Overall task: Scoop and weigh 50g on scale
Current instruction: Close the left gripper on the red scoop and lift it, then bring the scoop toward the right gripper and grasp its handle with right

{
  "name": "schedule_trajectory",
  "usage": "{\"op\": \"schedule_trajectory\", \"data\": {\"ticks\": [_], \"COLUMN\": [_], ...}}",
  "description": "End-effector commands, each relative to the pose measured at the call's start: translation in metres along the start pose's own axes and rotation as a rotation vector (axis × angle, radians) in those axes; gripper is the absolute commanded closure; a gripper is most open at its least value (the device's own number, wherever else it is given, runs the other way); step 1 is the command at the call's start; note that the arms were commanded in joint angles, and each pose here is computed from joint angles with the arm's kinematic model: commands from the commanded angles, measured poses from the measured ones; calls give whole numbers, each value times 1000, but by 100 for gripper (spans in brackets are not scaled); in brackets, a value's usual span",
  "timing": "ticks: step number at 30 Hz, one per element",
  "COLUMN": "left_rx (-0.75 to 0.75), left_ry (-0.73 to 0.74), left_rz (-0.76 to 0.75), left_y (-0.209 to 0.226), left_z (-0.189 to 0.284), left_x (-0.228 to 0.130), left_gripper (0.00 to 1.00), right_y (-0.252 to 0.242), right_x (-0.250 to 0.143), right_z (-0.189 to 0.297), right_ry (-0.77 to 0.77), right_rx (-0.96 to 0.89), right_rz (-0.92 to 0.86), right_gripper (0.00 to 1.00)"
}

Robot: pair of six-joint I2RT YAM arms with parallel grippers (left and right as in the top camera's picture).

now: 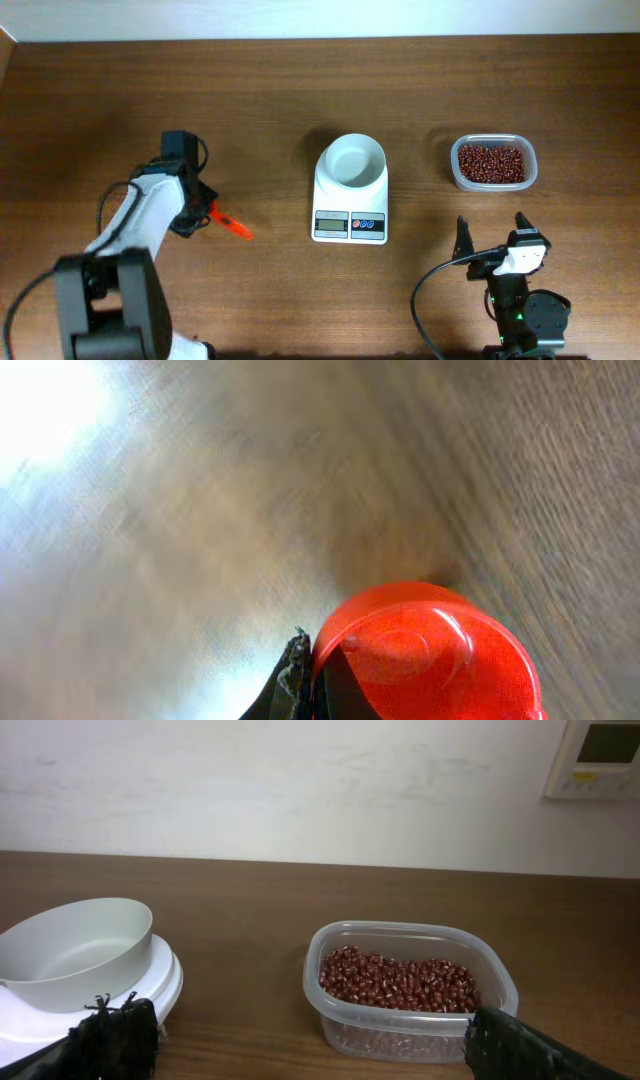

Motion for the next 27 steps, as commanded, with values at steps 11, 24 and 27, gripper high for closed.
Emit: {"op": "schedule_trajectory", "data": {"ticks": [11,24,27], "left_rx": [-43,86,-9], "left_ry": [514,564,516], "left_rz": [293,189,124], "left_y": [10,49,50], "left_z": [51,69,85], "left_x": [-71,-85,-79], "left_gripper": [100,100,100], "right_y": [1,88,112], "right_x": [-2,23,28], "right_z": [0,32,58], "right_ry": [4,146,249], "right_rx": [-2,701,946], "right_rz": [4,-883,-930], "right_gripper": [1,1,1]}}
Point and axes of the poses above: each gripper's point midway between its finger pads, its own z axis back along the fingers, its own y axis along the line the jaws close on, x = y × z, the point moved 3 cm from there along z, back along the fingers, and after that the axes turned 13 degrees about z, right-handed, at the moved point
